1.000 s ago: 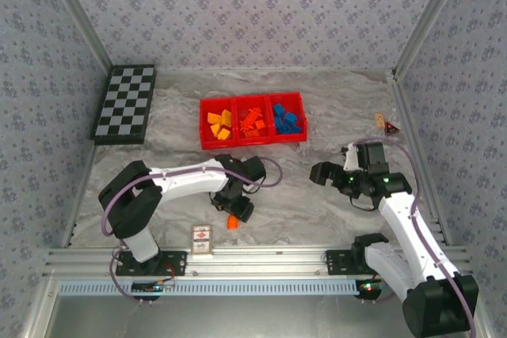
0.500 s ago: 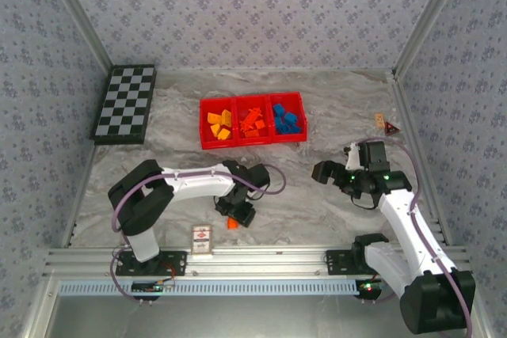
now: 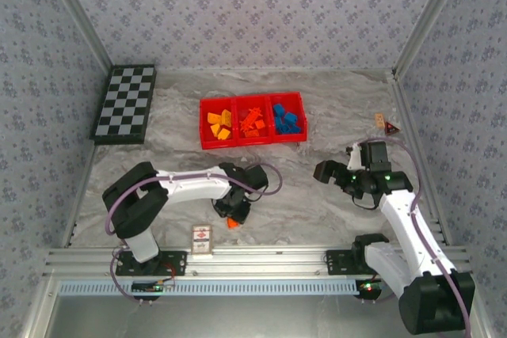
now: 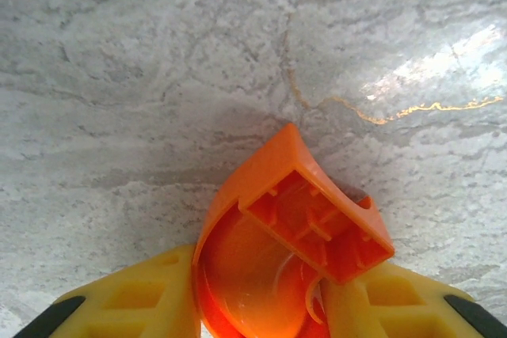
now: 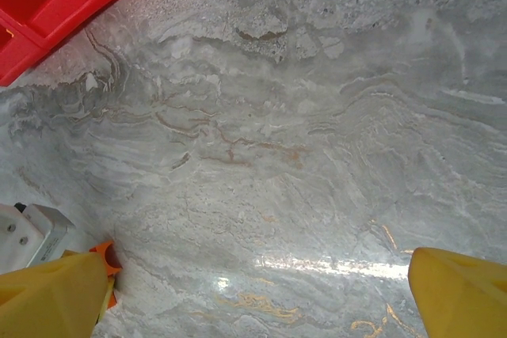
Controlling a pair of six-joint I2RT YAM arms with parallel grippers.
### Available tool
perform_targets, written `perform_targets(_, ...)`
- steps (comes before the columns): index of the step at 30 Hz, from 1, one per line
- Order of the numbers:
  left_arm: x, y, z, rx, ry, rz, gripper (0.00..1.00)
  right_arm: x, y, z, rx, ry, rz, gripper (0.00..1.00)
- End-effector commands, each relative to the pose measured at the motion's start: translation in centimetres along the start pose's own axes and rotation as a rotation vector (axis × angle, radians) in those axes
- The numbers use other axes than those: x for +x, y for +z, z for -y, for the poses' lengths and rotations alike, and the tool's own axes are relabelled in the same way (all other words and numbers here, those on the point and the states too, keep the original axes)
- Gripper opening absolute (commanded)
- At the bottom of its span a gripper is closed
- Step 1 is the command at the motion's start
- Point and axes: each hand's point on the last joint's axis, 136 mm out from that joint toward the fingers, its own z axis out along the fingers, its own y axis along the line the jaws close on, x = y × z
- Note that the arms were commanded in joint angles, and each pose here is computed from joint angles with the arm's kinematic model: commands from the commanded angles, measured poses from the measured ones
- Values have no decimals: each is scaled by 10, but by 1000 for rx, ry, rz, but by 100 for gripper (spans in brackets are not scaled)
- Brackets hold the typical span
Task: Sort the legos into containers by color
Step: Pick up the lego from the middle-left of the table.
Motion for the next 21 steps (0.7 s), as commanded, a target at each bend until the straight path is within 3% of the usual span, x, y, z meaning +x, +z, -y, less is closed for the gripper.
perform_targets(1,7,-7,-4,-54,-22,-4,23,-5,-9,0,14,8,26,100)
perform_targets(11,-24,-84,-34,-179,-159,277,18,-9,-12,7,45,17,57,100)
perform_targets(18,-70,-187,-58,-151,-266,694,21,-12,-16,12,73,28,89,100)
perform_targets(21,-103,-216,-66,-89,-285,784,24,-12,-17,13,76,32,92,100)
